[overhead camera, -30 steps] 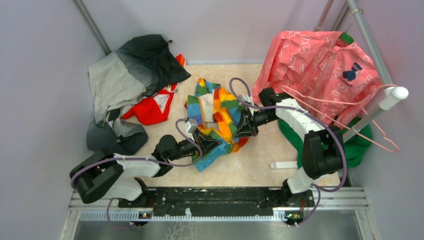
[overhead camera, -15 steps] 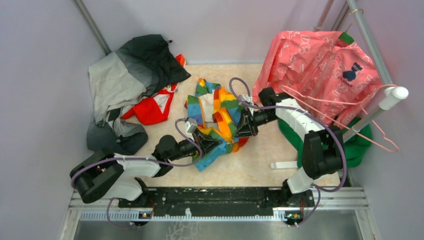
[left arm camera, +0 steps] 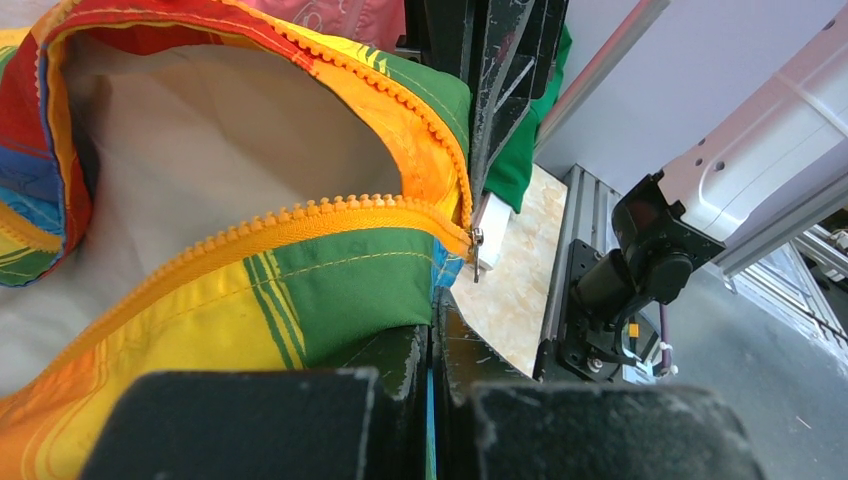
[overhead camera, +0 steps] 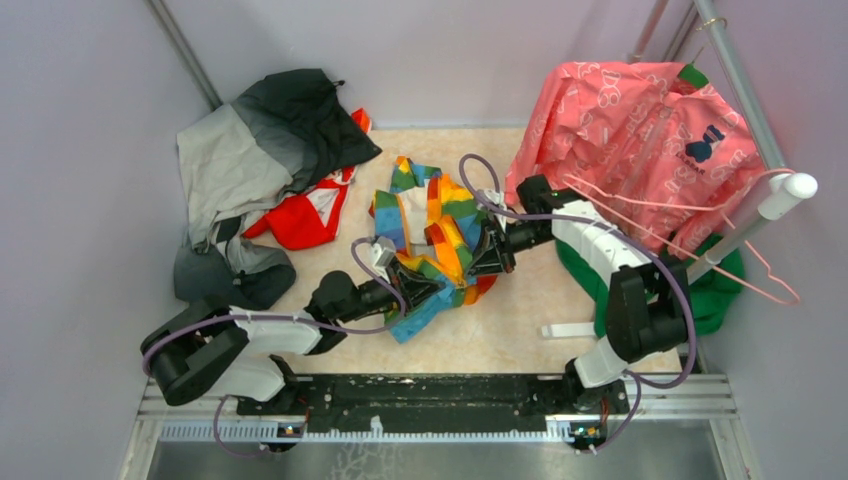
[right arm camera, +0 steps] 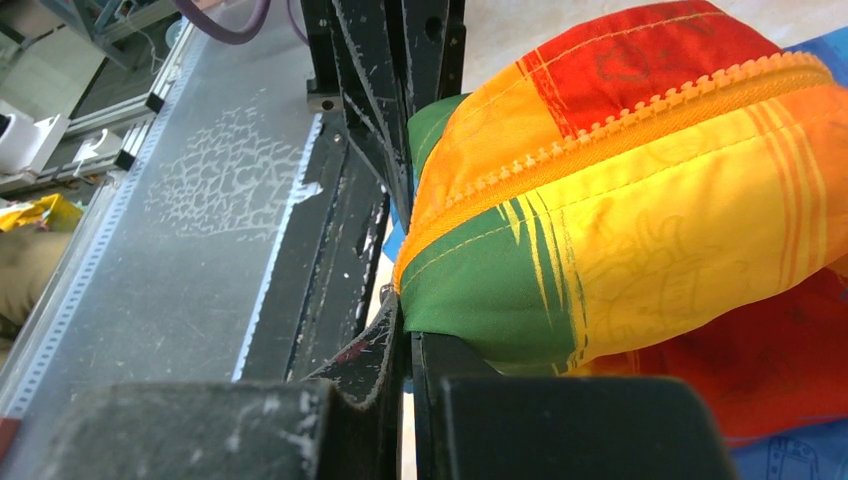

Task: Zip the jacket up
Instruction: Insert the zipper into the jacket.

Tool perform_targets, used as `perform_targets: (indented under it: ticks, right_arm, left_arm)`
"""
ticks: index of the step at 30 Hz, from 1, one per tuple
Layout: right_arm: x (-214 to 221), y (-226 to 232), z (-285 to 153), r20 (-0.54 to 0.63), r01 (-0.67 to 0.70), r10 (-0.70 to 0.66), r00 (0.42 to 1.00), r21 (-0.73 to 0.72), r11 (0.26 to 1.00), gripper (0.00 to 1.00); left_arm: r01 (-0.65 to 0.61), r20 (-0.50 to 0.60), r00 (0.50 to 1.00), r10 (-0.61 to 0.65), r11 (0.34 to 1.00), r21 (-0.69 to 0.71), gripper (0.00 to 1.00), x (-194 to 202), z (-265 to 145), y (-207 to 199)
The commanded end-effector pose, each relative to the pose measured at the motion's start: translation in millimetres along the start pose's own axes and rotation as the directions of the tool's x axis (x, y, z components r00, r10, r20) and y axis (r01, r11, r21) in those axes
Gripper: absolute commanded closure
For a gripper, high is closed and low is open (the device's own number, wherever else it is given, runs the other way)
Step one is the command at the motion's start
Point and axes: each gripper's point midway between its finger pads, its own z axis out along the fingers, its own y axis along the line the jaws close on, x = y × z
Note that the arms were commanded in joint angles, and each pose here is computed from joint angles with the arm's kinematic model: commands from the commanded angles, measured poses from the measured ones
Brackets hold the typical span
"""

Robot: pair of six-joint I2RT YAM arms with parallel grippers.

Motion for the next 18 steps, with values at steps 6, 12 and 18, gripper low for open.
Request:
perform_targets:
  ticks: [6, 12, 18]
  right_arm:
    - [-17.8, 3.5, 2.2, 0.047, 0.054, -0.054, 0.997, 0.0, 0.999, 1.0]
    - [-13.8, -5.2, 1.7, 0.026, 0.032, -0.033, 0.999, 0.04, 0.999, 1.0]
    - [-10.4, -15.9, 1.1, 0.01, 0.01, -0.01, 1.0, 0.086, 0.996, 1.0]
  left_arm:
    - [0.011, -0.004, 1.0, -0.012, 1.0, -0.014, 1.0, -4.0, 9.8, -3.5]
    - [0.05, -0.015, 0.999, -0.051, 0.997, -0.057, 1.0, -2.3, 8.6, 1.2]
    - [0.039, -0.04, 0.998, -0.043, 0.995, -0.09, 1.0, -2.4, 5.9, 4.0]
